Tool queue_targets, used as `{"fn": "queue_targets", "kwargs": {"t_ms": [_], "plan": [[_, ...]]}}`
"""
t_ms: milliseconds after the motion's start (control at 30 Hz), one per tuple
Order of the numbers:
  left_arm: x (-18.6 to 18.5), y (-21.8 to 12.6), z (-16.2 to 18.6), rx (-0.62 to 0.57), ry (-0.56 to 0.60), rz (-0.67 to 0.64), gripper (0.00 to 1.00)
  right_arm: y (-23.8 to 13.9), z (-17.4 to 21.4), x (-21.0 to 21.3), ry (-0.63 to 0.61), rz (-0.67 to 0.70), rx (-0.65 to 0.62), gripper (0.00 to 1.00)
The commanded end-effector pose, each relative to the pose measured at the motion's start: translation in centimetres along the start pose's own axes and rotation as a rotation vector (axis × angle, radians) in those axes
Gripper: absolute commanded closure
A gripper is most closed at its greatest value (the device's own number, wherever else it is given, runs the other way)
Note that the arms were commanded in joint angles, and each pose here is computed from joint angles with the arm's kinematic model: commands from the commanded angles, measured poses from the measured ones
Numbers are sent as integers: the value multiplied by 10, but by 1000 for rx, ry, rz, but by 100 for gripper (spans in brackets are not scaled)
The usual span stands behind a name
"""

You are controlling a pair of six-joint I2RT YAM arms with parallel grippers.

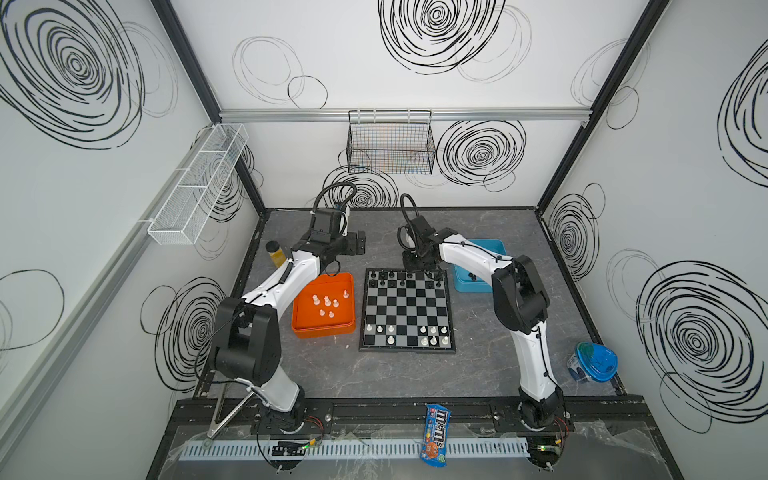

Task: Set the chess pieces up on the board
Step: 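Lower the black piece onto its square and open the right gripper, then move the right gripper over the cyan tray while the left lowers toward white pieces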

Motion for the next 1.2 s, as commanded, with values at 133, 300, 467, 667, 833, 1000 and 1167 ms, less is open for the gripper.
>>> {"fn": "queue_targets", "kwargs": {"t_ms": [133,300,467,667,833,1000,1167], "plan": [[1,-2,-13,-37,-14,11,4,-2,2,-3,-8,52,13,82],[1,-2,-13,-38,-15,9,4,-1,2,-5,-8,62,14,82],[1,-2,-13,-38,-16,10,4,-1,3,-5,-10,69,14,82],[1,-2,-13,-38,-16,11,4,0,4,-4,-9,61,20,82],[0,-2,-13,-37,-15,11,4,1,4,-2,-9,51,22,77],[1,-2,-13,-36,-22,8,4,-8,-2,0,-9,50,0,63],[4,-3,-14,-35,-47,14,4,-23,-13,2,-9,56,-34,56]]}}
Point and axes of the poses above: each gripper's point midway between its finger pads, its own y axis out along the fingers, its own x axis along the line the jaws close on, z = x × y, the point moved 3 cm from there along -y, back along the fingers, and after that the axes turned 1 degree about -y, right-handed, at the moved point
